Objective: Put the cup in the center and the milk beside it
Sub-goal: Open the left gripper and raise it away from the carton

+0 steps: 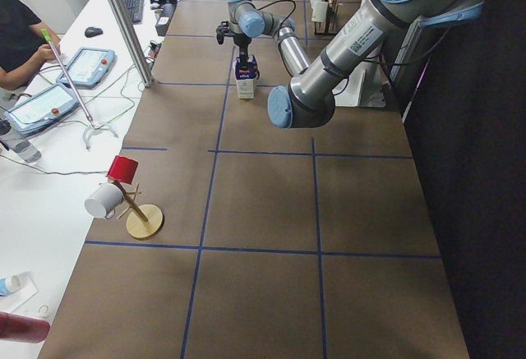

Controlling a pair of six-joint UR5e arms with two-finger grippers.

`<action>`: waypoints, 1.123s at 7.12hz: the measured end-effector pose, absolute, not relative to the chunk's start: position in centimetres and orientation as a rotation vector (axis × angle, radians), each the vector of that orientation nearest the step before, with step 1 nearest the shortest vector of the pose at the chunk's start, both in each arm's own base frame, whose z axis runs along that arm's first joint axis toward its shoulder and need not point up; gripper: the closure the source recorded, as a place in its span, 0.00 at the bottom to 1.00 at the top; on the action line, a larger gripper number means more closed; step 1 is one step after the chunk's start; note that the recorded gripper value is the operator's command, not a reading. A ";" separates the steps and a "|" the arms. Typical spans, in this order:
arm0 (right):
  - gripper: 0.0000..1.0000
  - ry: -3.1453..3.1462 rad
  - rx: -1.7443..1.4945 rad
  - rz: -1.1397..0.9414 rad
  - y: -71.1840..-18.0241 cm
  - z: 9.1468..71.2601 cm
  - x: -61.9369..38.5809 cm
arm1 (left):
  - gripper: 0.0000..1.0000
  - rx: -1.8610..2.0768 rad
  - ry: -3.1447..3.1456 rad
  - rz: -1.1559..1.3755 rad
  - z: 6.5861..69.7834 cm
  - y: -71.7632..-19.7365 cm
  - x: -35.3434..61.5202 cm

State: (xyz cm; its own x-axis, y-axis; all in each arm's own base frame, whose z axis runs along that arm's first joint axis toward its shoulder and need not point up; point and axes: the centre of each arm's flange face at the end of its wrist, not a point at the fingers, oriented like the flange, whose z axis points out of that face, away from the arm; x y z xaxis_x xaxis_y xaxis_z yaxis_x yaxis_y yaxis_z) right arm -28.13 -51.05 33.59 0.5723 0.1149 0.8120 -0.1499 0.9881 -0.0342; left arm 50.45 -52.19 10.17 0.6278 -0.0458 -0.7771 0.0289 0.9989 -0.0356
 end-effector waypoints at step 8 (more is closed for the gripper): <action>0.00 -0.848 0.104 0.129 -53.7 42.2 -10.7 | 0.00 0.285 0.842 0.056 22.4 -55.4 20.7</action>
State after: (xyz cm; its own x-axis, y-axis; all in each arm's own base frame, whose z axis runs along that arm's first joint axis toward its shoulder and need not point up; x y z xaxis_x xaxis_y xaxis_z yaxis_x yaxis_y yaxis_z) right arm -10.72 -53.68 42.20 0.6542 0.0723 0.7529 -0.1550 0.9871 0.0399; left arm 20.71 -55.40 22.39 0.6667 0.1614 -0.7276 0.0634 0.9604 0.2712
